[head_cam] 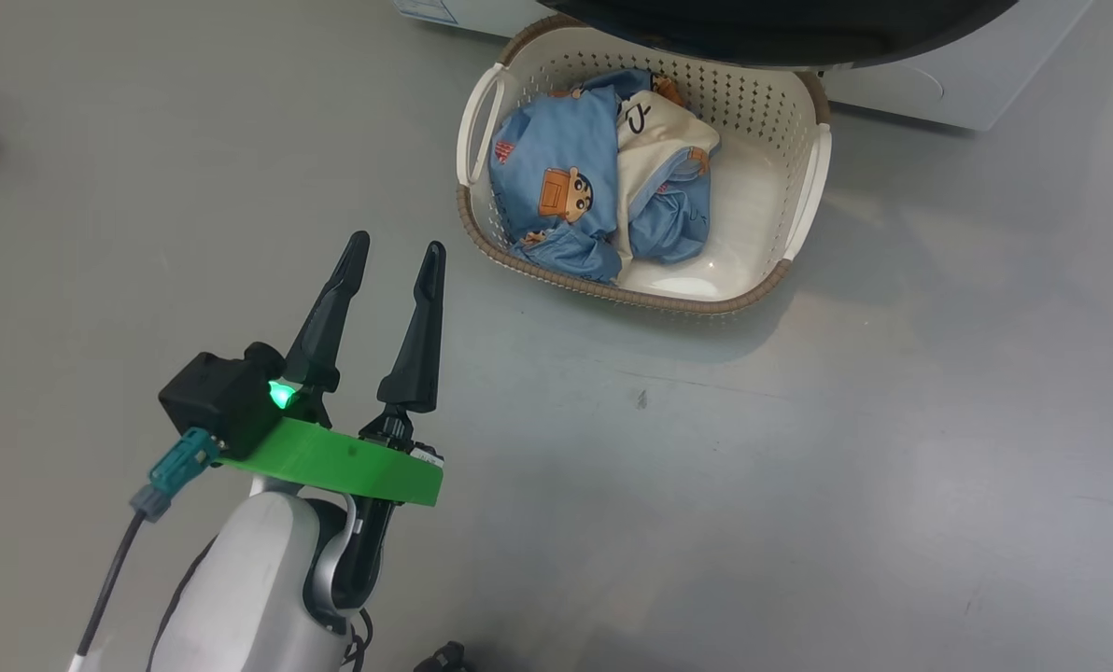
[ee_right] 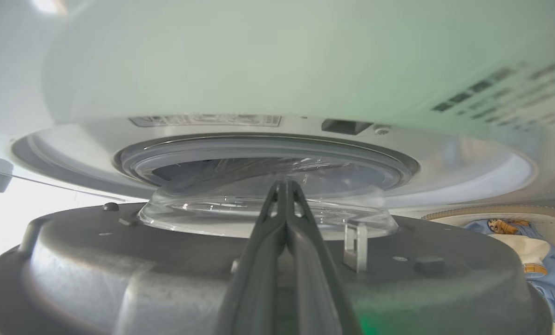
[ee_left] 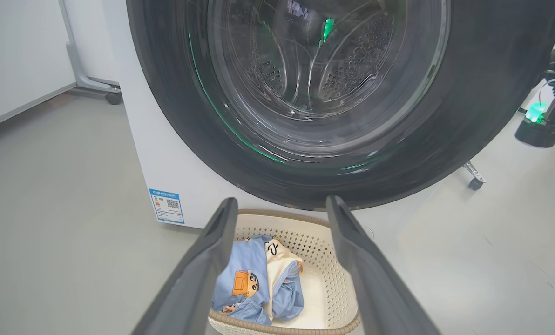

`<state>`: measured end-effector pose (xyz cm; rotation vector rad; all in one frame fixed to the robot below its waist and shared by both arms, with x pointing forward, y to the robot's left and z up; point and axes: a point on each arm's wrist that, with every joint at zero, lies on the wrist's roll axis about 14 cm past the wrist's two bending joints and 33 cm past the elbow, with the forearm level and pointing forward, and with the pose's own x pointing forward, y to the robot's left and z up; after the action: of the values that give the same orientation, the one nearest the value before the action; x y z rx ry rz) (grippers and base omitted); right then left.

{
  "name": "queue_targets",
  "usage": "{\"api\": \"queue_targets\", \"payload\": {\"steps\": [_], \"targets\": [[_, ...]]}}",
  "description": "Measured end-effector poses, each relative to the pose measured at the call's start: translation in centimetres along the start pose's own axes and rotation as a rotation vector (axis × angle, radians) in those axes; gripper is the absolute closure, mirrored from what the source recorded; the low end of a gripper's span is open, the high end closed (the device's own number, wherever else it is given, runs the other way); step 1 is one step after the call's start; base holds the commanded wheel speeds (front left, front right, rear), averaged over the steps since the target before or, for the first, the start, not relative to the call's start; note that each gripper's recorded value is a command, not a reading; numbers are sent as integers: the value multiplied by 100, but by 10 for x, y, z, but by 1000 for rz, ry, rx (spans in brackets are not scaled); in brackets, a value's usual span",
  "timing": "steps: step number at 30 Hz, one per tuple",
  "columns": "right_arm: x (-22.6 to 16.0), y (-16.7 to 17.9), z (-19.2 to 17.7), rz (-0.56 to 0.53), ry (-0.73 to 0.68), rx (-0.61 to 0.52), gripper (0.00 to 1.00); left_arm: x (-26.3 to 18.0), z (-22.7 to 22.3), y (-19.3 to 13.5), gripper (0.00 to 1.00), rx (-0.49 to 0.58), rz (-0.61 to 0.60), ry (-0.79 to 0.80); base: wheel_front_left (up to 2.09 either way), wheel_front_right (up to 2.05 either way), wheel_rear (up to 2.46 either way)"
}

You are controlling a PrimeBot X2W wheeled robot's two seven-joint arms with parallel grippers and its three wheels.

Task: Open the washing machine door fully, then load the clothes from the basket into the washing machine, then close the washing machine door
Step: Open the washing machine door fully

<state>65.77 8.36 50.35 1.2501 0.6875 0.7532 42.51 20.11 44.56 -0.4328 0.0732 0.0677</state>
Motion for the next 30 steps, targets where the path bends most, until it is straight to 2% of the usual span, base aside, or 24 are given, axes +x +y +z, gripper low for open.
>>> {"api": "queue_targets", "payload": {"steps": [15, 30], "targets": [[-11, -5, -15, 0, 96, 7, 100, 4, 1, -7, 0, -4, -23, -8, 0, 0, 0], [-24, -11, -46, 2, 219, 34, 100, 5, 7, -11, 0, -1, -35, -25, 0, 0, 0]]}}
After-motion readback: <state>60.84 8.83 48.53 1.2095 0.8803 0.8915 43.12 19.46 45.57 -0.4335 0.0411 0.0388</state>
